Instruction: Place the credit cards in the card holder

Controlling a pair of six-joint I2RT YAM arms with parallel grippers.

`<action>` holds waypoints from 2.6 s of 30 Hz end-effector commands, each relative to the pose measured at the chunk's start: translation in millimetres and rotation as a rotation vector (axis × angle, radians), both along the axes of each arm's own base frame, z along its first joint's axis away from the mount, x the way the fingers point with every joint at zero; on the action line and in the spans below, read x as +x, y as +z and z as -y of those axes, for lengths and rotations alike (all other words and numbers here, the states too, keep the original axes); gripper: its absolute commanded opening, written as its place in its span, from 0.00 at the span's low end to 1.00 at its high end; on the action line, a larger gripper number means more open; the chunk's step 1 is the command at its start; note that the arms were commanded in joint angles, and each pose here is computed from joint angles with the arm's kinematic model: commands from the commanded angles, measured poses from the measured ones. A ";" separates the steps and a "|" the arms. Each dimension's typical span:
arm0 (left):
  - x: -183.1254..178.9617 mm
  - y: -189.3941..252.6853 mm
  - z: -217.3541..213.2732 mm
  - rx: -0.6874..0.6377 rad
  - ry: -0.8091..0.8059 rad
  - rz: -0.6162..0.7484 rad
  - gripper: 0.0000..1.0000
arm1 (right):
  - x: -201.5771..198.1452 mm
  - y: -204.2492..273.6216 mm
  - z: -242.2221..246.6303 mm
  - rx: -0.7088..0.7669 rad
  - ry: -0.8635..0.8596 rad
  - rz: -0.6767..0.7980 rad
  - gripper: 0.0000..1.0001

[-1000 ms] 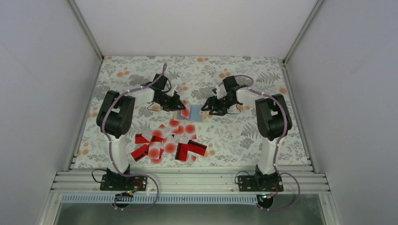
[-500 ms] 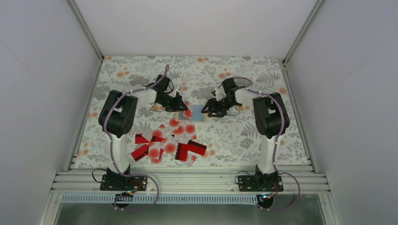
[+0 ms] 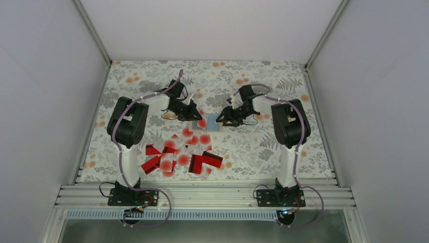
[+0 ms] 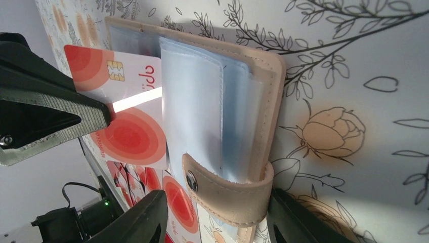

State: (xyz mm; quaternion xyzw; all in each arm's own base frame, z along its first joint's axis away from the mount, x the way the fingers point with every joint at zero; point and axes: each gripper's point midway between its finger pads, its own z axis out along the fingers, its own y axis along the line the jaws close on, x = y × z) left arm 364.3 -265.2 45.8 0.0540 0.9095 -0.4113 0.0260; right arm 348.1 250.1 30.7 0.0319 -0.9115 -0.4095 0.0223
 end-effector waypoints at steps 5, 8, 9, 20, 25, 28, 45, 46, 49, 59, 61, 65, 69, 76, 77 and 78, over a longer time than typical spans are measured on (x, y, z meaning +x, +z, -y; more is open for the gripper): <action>-16.0 12.5 -4.8 0.003 -0.058 -0.063 0.02 | -9.9 -30.3 3.4 -0.063 0.009 -0.030 0.50; -17.8 8.6 -8.7 0.030 -0.051 -0.075 0.02 | -9.6 -30.5 3.2 -0.063 0.008 -0.030 0.50; -18.0 6.8 -10.1 0.036 -0.048 -0.080 0.02 | -9.7 -31.1 3.4 -0.064 0.007 -0.031 0.50; -22.9 -6.4 -7.4 0.031 -0.061 -0.122 0.02 | -12.0 -32.4 4.0 -0.066 0.007 -0.036 0.50; -24.0 -10.7 -6.4 0.023 -0.064 -0.131 0.02 | -12.4 -32.3 3.7 -0.066 0.008 -0.036 0.50; -22.8 -11.0 -4.3 0.009 -0.065 -0.131 0.02 | -13.0 -33.3 3.3 -0.067 0.008 -0.042 0.50; -1.7 -5.3 5.4 -0.030 -0.051 -0.091 0.02 | -18.1 -34.3 -0.4 -0.073 0.021 -0.052 0.49; -0.2 -5.1 5.9 -0.031 -0.048 -0.085 0.02 | -18.6 -34.3 -0.8 -0.074 0.022 -0.052 0.49; 2.2 -6.0 6.8 -0.037 -0.038 -0.076 0.03 | -19.4 -34.1 -2.1 -0.073 0.022 -0.053 0.49; 14.8 -6.1 10.9 -0.052 -0.028 -0.029 0.02 | -23.0 -34.0 -5.9 -0.078 0.027 -0.057 0.49; 15.1 -7.1 11.3 -0.055 -0.029 -0.030 0.02 | -24.3 -34.3 -6.7 -0.078 0.027 -0.059 0.49; 12.5 -9.9 10.9 -0.058 -0.030 -0.035 0.03 | -25.9 -34.2 -7.0 -0.082 0.028 -0.060 0.49; 9.3 -11.2 10.9 -0.062 -0.029 -0.039 0.02 | -26.6 -35.2 -7.5 -0.083 0.026 -0.061 0.49; 5.3 -12.5 14.9 -0.064 -0.040 -0.047 0.02 | -25.1 -34.6 -9.9 -0.076 0.024 -0.057 0.49; 4.2 -13.3 15.6 -0.063 -0.043 -0.048 0.02 | -25.4 -34.5 -10.2 -0.075 0.023 -0.059 0.49; 3.2 -13.5 16.1 -0.064 -0.044 -0.051 0.02 | -24.9 -34.6 -10.7 -0.075 0.023 -0.058 0.49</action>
